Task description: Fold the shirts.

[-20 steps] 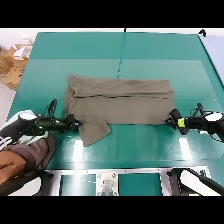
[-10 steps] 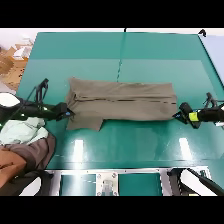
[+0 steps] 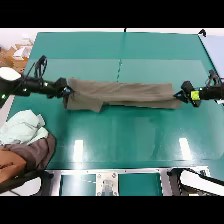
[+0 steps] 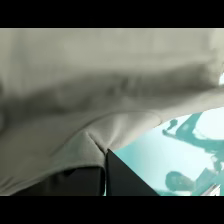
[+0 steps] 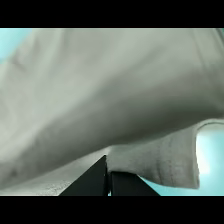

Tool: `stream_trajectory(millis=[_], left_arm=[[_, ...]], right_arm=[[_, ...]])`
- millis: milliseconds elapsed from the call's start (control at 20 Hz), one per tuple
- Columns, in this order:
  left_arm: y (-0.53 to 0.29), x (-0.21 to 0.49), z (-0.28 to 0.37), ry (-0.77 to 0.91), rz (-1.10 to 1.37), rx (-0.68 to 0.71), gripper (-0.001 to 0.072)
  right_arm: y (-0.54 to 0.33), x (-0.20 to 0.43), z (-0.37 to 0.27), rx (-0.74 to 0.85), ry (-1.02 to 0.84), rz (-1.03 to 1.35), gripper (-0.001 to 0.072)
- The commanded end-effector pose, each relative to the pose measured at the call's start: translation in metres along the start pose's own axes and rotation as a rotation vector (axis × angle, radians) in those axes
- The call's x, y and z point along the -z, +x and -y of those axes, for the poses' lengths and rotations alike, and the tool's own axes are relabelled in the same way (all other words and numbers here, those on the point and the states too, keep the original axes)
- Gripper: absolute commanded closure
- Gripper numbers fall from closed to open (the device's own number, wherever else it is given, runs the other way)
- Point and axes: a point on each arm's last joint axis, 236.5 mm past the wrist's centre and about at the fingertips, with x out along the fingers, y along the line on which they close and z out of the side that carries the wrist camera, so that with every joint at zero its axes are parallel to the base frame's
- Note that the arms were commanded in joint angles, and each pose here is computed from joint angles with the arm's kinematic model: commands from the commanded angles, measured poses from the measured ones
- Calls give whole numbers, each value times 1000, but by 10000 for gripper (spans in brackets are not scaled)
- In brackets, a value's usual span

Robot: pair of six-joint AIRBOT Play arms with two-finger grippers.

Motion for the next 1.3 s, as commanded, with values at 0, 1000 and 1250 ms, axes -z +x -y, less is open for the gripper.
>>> stream_trajectory(millis=[0,1000,1250], left_arm=[[24,-48,-6,-12,11,25,688],[32,-125,-18,74,24,62,686],[32,-116,-15,73,-14,74,687]], right_arm=[[32,-34,-21,-45,14,9,701],[51,-94,69,-54,-184,-220,139],[92,-65,74,-138,-184,-391,140]])
